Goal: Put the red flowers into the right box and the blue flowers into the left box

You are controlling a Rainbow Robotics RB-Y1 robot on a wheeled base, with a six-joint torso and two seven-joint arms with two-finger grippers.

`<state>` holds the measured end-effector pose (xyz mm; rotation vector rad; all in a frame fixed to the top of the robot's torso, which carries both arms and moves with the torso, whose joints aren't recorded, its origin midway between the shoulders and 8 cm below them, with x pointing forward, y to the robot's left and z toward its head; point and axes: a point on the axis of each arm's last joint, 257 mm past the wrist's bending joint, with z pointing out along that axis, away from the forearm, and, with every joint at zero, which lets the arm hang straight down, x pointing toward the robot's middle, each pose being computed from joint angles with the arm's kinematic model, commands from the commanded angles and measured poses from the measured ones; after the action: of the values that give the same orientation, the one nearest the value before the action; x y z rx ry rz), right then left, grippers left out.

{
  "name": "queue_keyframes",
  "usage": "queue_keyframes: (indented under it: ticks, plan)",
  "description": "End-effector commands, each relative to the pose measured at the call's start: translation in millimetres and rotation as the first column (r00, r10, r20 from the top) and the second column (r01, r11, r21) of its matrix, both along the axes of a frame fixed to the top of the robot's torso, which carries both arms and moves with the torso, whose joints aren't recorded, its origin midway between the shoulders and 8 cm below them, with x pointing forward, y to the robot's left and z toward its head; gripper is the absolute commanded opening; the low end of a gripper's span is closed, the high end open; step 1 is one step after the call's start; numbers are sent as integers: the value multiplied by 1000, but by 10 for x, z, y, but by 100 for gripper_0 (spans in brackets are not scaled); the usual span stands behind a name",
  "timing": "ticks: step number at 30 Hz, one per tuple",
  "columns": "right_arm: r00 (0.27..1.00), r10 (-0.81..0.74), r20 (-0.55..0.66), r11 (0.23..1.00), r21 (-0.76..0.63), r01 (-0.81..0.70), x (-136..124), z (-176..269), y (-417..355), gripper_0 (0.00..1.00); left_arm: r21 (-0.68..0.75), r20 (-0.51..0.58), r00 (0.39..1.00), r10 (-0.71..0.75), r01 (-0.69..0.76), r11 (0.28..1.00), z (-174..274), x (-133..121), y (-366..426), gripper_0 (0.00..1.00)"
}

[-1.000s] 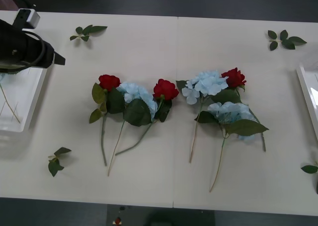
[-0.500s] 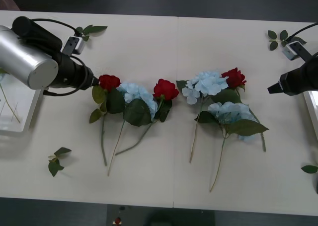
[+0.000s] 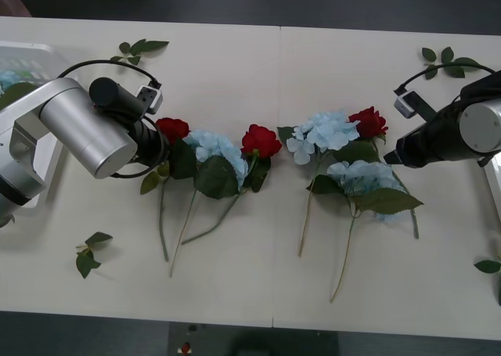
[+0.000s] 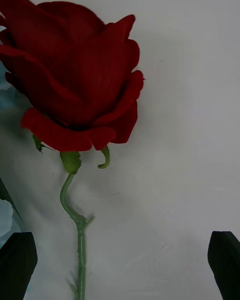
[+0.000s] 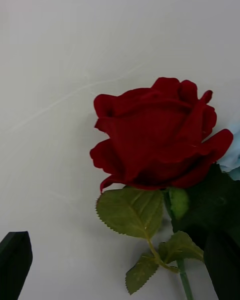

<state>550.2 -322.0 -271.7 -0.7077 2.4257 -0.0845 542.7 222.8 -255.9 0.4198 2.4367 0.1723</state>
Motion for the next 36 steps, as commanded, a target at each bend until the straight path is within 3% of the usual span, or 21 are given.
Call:
queue_keyframes:
  ticks: [1,15,36]
  plan:
    - [998,21,63,1000,6,-22,188,235,232,100,-31,41,999,8,-7,1000,146,80,-132,100]
    - [998,-11,58,999,-47,14,232,-2,291,100,3,53,998,37,-38,999,-150,178,3,100]
    - [996,-85,35,996,-3,85,364,-229,260,100,28,36,999,24,-25,999,-362,151,-90,100]
